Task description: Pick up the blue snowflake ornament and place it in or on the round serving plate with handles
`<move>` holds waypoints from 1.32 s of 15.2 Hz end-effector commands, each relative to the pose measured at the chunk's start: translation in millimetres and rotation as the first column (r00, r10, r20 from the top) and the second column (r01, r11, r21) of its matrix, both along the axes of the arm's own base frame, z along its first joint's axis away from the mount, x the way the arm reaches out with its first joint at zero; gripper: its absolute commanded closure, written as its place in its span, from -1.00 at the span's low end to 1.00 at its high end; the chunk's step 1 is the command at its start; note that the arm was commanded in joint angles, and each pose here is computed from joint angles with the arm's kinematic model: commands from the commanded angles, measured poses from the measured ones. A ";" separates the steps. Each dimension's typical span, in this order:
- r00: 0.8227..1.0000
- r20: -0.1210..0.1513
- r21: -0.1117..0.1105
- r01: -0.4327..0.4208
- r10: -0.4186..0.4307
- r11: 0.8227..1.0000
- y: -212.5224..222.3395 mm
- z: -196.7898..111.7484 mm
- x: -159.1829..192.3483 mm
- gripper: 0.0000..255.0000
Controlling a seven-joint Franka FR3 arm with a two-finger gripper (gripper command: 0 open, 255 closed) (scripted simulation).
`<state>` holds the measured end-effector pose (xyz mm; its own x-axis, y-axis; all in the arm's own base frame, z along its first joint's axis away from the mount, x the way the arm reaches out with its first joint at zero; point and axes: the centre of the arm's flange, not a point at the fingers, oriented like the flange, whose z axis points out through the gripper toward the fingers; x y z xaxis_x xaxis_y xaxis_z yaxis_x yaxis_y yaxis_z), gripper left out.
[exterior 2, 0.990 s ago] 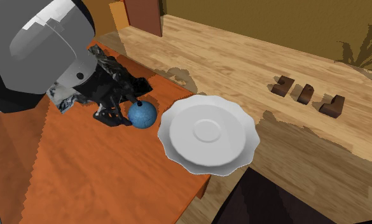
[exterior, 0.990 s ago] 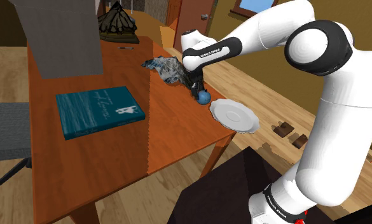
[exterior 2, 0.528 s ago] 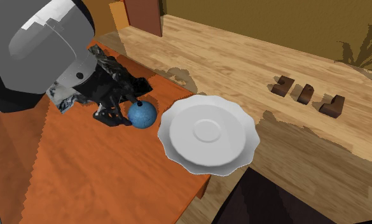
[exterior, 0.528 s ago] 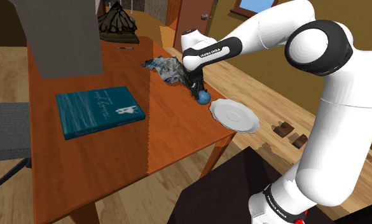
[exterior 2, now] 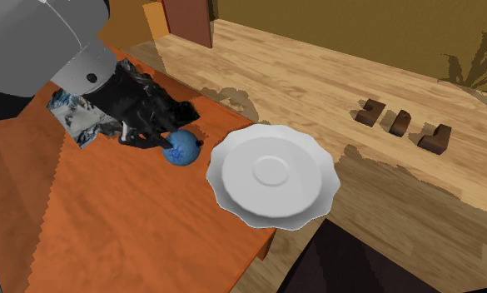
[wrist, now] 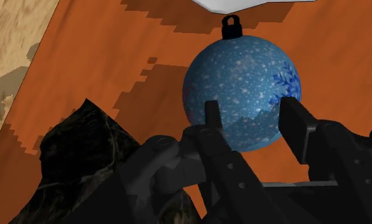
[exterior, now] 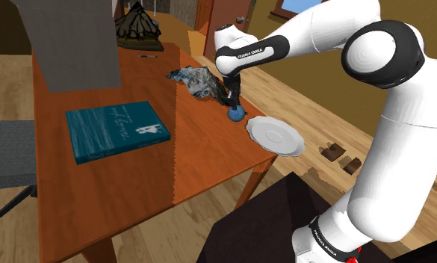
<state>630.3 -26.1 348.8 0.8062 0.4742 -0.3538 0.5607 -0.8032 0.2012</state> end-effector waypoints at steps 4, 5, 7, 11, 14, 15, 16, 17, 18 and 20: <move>1.000 -0.006 0.001 0.001 -0.001 1.000 -0.4 9.4 -0.7 -1.00; 0.994 0.104 0.097 -0.040 0.029 0.994 -22.2 17.1 -28.5 -1.00; 0.944 0.324 0.270 -0.149 0.056 0.951 -69.7 16.6 -82.7 -1.00; 0.806 0.592 0.438 -0.339 0.017 0.833 -133.8 -21.1 -143.3 -1.00; 0.806 0.592 0.438 -0.339 0.017 0.833 -130.6 -35.1 -136.8 -1.00; 0.806 0.592 0.438 -0.339 0.017 0.833 -129.5 -39.8 -134.6 -1.00; 0.806 0.592 0.438 -0.339 0.017 0.833 -128.5 -44.5 -132.4 -1.00; 0.806 0.592 0.438 -0.339 0.017 0.833 -127.4 -49.2 -130.2 -1.00; 0.806 0.592 0.438 -0.339 0.017 0.833 -126.8 -51.9 -128.9 -1.00; 0.806 0.592 0.438 -0.339 0.017 0.833 -126.8 -51.9 -129.0 -1.00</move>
<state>501.1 -152.9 297.7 0.6607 0.6046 0.4449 0.6267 -0.7705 0.1163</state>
